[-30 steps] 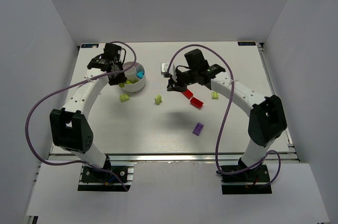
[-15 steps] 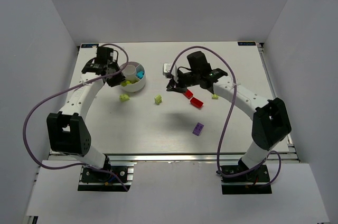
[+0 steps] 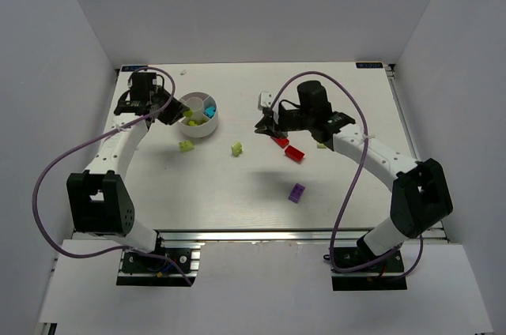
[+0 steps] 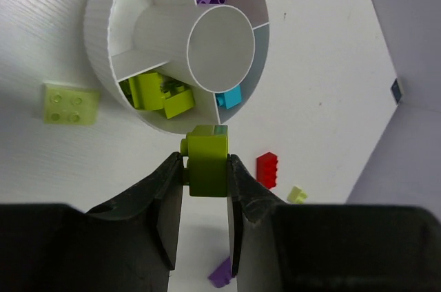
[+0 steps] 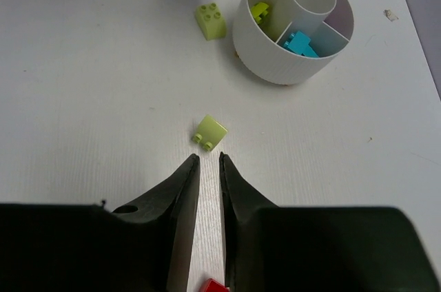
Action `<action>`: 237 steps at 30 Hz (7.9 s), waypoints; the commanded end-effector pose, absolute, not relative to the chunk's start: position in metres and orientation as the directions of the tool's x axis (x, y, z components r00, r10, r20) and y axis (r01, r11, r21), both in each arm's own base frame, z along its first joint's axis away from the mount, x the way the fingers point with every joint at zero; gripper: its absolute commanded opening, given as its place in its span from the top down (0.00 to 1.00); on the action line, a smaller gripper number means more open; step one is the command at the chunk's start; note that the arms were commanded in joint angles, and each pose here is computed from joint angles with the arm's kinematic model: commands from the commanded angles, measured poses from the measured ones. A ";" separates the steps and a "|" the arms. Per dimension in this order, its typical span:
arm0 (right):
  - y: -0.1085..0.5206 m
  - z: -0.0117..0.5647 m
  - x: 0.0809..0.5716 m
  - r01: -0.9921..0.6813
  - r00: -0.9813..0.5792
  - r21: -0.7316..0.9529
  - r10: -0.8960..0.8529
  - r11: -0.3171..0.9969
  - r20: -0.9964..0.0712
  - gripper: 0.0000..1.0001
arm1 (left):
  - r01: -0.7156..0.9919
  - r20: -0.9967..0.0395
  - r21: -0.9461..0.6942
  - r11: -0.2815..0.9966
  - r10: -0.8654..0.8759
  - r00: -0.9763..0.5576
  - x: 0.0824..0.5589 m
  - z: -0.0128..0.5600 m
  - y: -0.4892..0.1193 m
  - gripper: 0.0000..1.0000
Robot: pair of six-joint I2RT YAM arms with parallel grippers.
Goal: Sort the legos into containers by color
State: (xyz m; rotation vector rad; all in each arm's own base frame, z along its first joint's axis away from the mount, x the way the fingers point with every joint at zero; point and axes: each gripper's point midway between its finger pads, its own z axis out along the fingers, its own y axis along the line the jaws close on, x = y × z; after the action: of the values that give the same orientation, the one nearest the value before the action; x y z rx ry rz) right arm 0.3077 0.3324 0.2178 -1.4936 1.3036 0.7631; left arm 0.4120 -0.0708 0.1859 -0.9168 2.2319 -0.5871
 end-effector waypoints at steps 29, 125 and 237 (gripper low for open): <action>0.311 0.239 0.315 -0.948 0.251 -0.292 -0.267 0.125 -0.930 0.76 | -0.622 -0.200 -0.668 0.409 -0.904 -0.379 0.433 0.144 -0.073 0.93; 0.286 0.201 0.306 -0.980 0.172 -0.196 -0.354 0.033 -0.919 0.43 | -0.849 -0.190 -0.500 0.171 -0.978 -0.085 0.368 0.073 -0.020 0.26; 0.267 0.201 0.314 -0.979 0.133 -0.172 -0.297 0.106 -0.945 0.44 | -0.988 -0.093 -0.076 0.137 -0.987 -0.130 0.329 0.006 -0.034 0.29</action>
State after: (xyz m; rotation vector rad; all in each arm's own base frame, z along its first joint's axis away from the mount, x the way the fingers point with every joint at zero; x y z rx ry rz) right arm 0.3166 0.2665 0.1825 -1.3910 1.4300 0.8532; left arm 0.3379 -0.0558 0.0140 -2.0288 2.2918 -0.1516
